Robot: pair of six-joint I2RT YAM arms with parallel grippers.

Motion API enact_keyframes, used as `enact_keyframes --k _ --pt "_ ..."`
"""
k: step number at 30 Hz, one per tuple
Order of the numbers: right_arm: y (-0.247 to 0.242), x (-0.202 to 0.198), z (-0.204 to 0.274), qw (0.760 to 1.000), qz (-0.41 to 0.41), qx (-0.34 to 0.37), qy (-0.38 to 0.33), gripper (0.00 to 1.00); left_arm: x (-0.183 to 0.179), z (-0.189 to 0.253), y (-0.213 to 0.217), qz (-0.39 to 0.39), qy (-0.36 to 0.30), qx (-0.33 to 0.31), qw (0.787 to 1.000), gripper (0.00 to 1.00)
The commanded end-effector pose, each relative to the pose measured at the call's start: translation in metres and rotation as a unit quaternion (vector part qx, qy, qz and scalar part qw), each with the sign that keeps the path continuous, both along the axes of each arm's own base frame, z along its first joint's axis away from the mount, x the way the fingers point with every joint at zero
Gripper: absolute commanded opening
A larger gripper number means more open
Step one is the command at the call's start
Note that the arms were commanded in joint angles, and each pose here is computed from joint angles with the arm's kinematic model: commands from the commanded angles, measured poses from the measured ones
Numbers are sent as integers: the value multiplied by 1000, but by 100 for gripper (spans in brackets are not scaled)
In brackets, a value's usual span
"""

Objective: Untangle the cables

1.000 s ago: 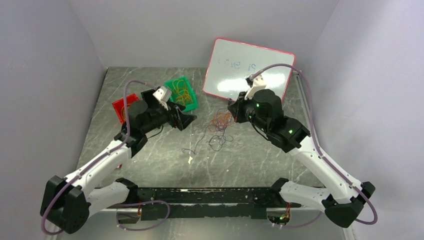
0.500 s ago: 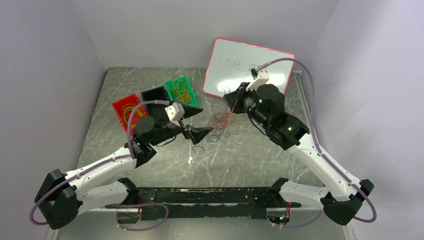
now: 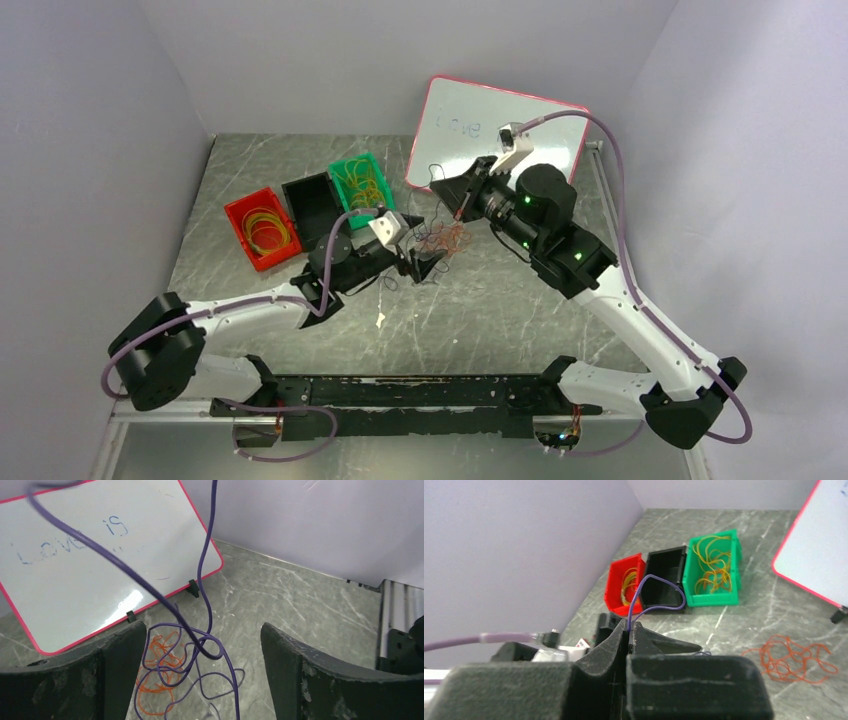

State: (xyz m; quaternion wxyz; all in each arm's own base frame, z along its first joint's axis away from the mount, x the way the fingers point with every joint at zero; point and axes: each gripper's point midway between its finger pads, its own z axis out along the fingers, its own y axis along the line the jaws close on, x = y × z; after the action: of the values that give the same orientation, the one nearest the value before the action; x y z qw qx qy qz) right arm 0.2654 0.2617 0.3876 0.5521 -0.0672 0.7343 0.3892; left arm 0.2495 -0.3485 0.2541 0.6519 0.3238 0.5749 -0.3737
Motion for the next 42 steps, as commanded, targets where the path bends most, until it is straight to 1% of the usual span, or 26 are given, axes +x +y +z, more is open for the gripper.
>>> enact_keyframes --k 1,3,4,5,9,13,16,17,19,20,23,28,31,36,40,42 --pt "7 -10 46 997 37 43 -53 0 11 23 -10 15 -43 -24 999 82" --pt "7 -11 57 996 39 48 -67 0 11 15 -16 4 -41 -9 999 64" --pt "6 -10 63 995 37 50 -76 0 12 11 -18 2 -38 -2 999 58" --pt "4 -9 71 994 30 50 -88 0 12 6 -18 2 -32 1 999 54" --pt "-8 -5 107 990 2 44 -136 0 5 -15 -13 -4 -12 12 1000 47" --pt "-15 -4 142 983 -12 49 -178 0 -2 -40 -8 -11 14 40 999 35" --pt "-18 -3 159 978 -18 53 -201 0 -7 -53 -3 -10 33 49 998 29" --pt "-20 -4 165 976 -21 56 -210 0 -8 -58 -1 -9 40 51 998 25" --pt "-23 -3 173 973 -30 56 -221 0 -9 -67 1 -7 54 59 997 12" --pt "-25 -3 176 972 -36 54 -226 0 -9 -72 1 -5 62 63 996 8" --pt "-34 -2 186 968 -55 47 -242 0 -10 -85 4 0 83 74 994 7" --pt "-60 2 206 955 -117 27 -272 0 -13 -105 13 15 115 85 990 7" --pt "-77 4 219 944 -155 14 -291 0 -15 -117 19 26 138 92 986 9" --pt "-97 1 238 927 -193 1 -322 0 -18 -134 33 47 162 104 980 12" --pt "-109 -3 250 916 -215 -6 -339 0 -17 -143 41 66 173 116 976 8" --pt "-114 -5 255 911 -224 -8 -346 0 -16 -149 43 75 181 123 973 7"
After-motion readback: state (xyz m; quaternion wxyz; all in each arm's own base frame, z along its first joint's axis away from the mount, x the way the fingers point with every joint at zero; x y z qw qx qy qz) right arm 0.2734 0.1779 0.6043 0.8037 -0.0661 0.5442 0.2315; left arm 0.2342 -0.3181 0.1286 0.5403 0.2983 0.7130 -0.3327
